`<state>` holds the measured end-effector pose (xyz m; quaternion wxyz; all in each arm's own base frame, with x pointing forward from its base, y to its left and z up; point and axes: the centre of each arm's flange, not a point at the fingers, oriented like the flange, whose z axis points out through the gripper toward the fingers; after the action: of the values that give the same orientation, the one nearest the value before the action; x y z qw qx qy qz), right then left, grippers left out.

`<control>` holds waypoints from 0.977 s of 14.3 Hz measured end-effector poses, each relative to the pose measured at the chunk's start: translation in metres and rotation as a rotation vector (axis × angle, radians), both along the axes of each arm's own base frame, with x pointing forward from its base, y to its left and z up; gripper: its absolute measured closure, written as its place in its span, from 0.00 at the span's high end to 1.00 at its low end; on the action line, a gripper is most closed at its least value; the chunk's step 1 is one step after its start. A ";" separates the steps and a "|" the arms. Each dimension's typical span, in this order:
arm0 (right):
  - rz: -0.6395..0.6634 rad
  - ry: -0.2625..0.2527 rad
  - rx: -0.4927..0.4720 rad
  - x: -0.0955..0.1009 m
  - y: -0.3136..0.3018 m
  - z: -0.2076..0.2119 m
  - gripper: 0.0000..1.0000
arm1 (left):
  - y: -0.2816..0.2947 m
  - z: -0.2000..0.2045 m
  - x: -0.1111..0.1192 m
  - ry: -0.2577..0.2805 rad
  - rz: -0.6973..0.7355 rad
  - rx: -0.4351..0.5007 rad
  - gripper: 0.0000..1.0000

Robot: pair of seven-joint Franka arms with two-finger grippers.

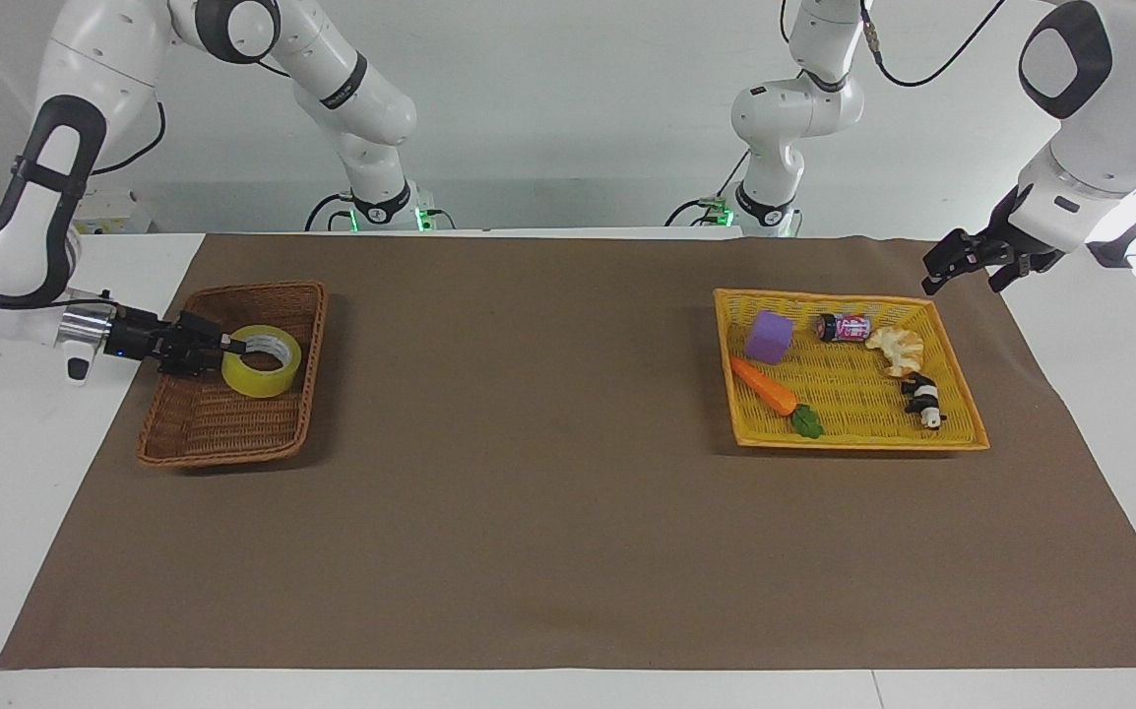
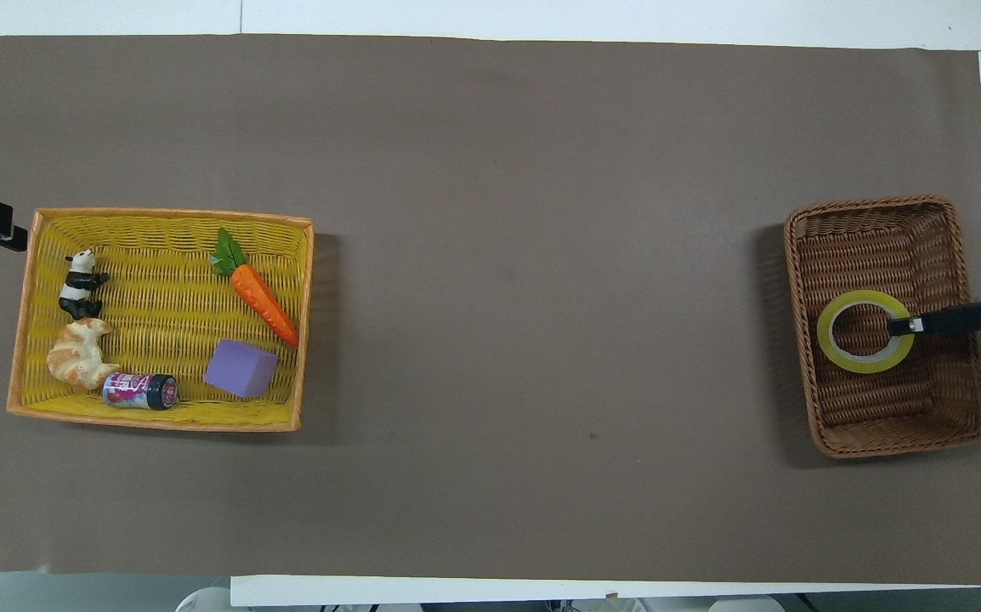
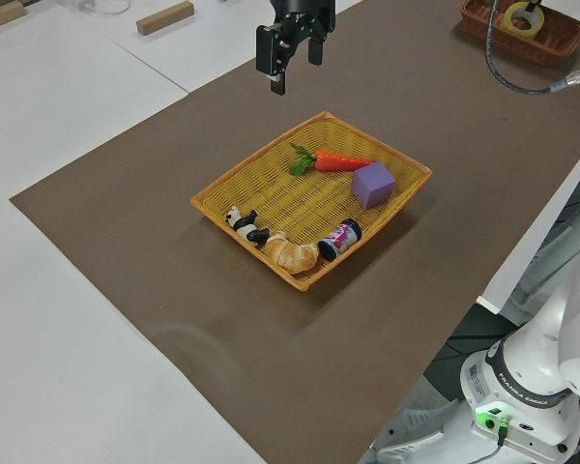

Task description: Move tape to another basket

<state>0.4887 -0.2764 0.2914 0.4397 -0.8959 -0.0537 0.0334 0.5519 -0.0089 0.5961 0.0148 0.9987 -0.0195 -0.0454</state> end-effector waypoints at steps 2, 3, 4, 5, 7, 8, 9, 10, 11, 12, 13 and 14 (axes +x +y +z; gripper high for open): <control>0.036 -0.017 -0.012 0.001 0.002 0.000 0.59 | 0.003 0.000 0.000 -0.001 0.005 0.001 1.00; 0.060 -0.030 -0.027 0.003 0.004 0.001 0.59 | 0.004 0.000 0.000 0.000 0.007 0.001 1.00; 0.079 -0.044 -0.041 0.006 0.006 0.001 0.67 | 0.004 0.000 0.000 0.000 0.008 0.002 1.00; 0.090 -0.054 -0.049 0.009 0.008 0.002 0.77 | 0.005 0.000 0.000 0.000 0.008 0.002 1.00; 0.102 -0.072 -0.063 0.014 0.009 0.008 0.95 | 0.005 0.000 0.000 0.000 0.008 0.002 1.00; 0.107 -0.080 -0.073 0.017 0.008 0.012 1.00 | 0.005 0.000 0.000 0.000 0.008 0.002 1.00; 0.120 -0.088 -0.092 0.020 0.006 0.019 1.00 | 0.005 0.000 0.000 0.000 0.008 0.002 1.00; 0.138 -0.099 -0.113 0.024 0.008 0.028 1.00 | 0.005 0.000 0.000 0.000 0.008 0.002 1.00; 0.171 -0.114 -0.146 0.031 0.013 0.042 1.00 | 0.005 0.000 0.000 0.000 0.008 0.002 1.00; 0.205 -0.128 -0.190 0.038 0.022 0.059 1.00 | 0.005 0.000 0.000 0.000 0.008 0.002 1.00; 0.224 -0.131 -0.245 0.046 0.033 0.078 1.00 | 0.005 0.000 0.000 0.000 0.008 0.002 1.00; 0.233 -0.120 -0.306 0.052 0.047 0.100 1.00 | 0.005 0.000 0.000 0.000 0.008 0.002 1.00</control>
<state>0.5412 -0.2293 0.3911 0.2876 -0.9404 -0.1777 0.0383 0.5516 -0.0043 0.5960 0.0139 0.9987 -0.0154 -0.0456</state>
